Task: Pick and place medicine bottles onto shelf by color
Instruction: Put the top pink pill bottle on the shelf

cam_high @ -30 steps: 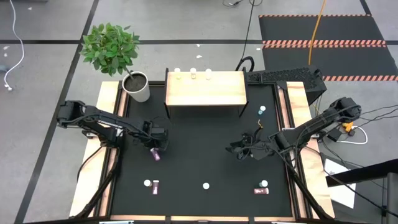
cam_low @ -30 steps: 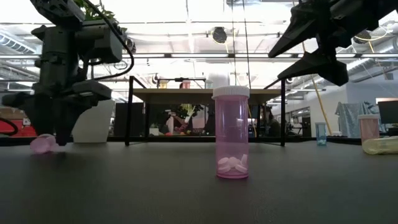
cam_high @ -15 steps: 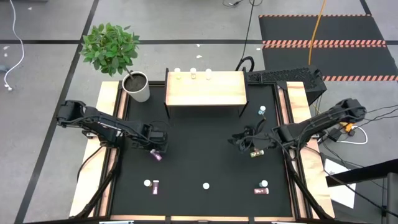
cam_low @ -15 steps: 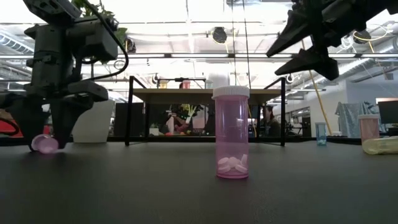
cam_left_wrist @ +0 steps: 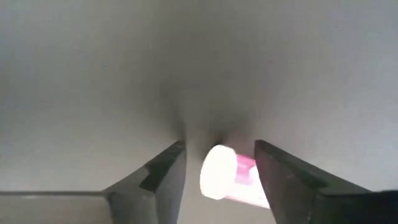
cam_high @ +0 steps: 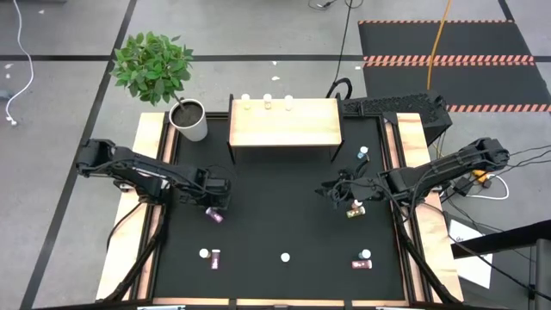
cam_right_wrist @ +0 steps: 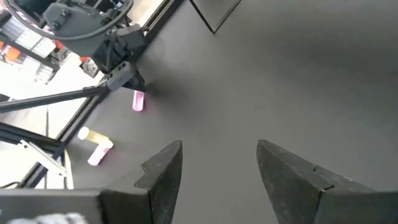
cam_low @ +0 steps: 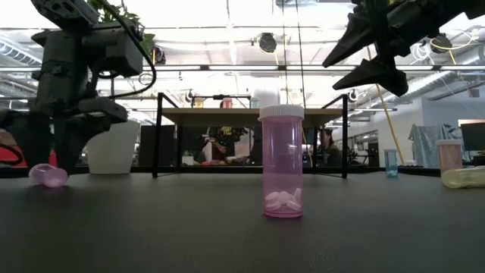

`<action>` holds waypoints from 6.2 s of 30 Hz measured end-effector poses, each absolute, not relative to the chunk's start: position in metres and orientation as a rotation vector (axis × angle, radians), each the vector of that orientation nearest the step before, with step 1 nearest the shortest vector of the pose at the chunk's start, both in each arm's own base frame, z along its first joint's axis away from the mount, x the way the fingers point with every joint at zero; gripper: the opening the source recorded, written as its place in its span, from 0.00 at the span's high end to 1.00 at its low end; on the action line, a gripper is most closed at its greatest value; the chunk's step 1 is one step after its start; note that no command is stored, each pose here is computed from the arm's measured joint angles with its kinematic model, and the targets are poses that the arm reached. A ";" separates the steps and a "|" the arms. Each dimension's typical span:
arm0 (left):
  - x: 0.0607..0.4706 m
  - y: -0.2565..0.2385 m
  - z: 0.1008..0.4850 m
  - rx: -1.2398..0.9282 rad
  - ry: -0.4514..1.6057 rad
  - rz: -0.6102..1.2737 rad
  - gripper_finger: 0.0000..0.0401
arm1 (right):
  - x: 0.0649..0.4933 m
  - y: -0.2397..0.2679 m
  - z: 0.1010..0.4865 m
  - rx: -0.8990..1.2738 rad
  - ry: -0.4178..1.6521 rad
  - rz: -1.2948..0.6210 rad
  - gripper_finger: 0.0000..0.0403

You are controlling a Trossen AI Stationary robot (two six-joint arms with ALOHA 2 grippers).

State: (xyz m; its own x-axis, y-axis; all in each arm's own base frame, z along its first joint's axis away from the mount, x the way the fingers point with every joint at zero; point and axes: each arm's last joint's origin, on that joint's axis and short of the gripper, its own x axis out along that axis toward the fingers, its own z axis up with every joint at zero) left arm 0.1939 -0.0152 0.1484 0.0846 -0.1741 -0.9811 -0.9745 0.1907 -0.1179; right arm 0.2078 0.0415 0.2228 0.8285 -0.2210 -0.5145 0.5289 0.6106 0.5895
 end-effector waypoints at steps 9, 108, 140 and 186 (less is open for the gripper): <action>0.183 -0.036 0.178 -1.470 1.055 1.069 0.27 | 0.206 0.042 0.220 0.839 0.461 -0.436 0.50; 0.293 0.074 0.342 -0.413 -0.200 0.158 0.71 | 0.271 -0.088 0.316 0.522 -0.035 -0.089 0.36; 0.322 0.119 0.318 -0.279 -0.214 0.144 0.71 | 0.299 -0.134 0.323 0.372 0.050 -0.021 0.54; 0.314 0.134 0.347 -0.203 0.042 0.281 0.45 | 0.297 -0.137 0.311 0.064 0.178 -0.170 0.75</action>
State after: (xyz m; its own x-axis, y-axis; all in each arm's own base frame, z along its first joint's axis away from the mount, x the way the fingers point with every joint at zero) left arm 0.3135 0.1343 0.3471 0.9600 0.2715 -0.0691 -0.2798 0.9405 -0.1929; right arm 0.2972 -0.1369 0.3105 0.9698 -0.1629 -0.1817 0.1743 0.9835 0.0482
